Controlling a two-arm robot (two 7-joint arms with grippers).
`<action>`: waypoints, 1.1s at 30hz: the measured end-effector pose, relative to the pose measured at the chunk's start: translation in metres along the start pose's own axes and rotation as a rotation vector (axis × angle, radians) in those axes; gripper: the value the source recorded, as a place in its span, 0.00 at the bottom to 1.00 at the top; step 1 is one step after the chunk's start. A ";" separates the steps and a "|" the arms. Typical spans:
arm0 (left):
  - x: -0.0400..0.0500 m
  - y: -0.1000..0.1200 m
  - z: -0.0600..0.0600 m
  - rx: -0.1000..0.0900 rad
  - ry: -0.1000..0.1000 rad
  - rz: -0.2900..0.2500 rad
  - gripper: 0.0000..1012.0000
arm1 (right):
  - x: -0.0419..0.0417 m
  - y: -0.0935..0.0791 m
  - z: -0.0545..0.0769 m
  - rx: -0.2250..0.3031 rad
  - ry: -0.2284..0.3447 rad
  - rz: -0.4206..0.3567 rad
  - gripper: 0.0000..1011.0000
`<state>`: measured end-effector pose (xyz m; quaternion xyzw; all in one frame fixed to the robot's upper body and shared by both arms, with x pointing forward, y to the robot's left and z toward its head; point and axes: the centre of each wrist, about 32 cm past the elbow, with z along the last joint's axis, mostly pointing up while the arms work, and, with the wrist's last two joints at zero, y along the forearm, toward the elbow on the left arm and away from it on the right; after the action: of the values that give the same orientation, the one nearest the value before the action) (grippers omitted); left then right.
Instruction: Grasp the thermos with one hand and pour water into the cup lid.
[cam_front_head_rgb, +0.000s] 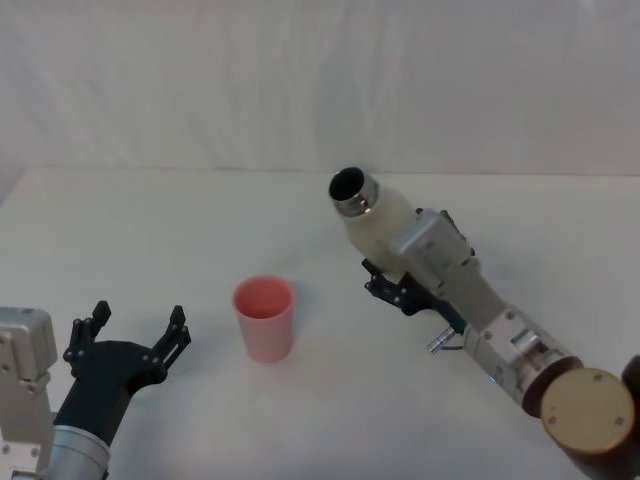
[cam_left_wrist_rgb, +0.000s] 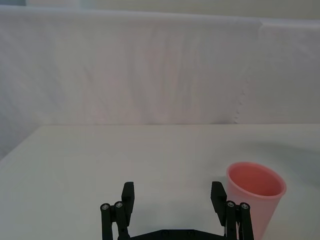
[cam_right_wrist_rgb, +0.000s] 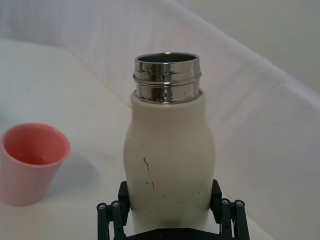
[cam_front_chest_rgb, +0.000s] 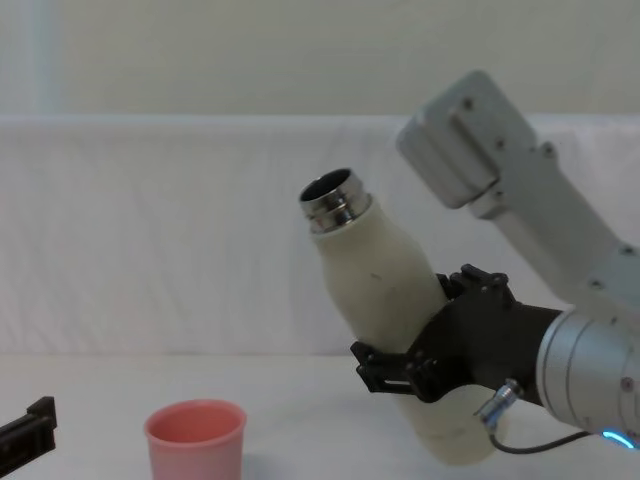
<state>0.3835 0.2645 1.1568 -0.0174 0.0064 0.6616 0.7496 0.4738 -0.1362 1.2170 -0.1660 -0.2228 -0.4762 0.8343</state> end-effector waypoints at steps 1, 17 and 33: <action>0.0000 0.000 0.000 0.000 0.000 0.000 0.99 | -0.0005 0.001 0.001 -0.001 -0.014 0.000 0.94; 0.0000 0.000 0.000 0.000 0.000 0.000 0.99 | -0.0105 0.018 0.009 -0.046 -0.267 -0.011 0.94; 0.0000 0.000 0.000 0.000 0.000 0.000 0.99 | -0.0159 0.025 0.011 -0.095 -0.450 -0.006 0.94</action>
<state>0.3835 0.2645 1.1568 -0.0174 0.0064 0.6616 0.7496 0.4863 -0.1068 1.2166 -0.3067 -0.3809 -0.4396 0.7534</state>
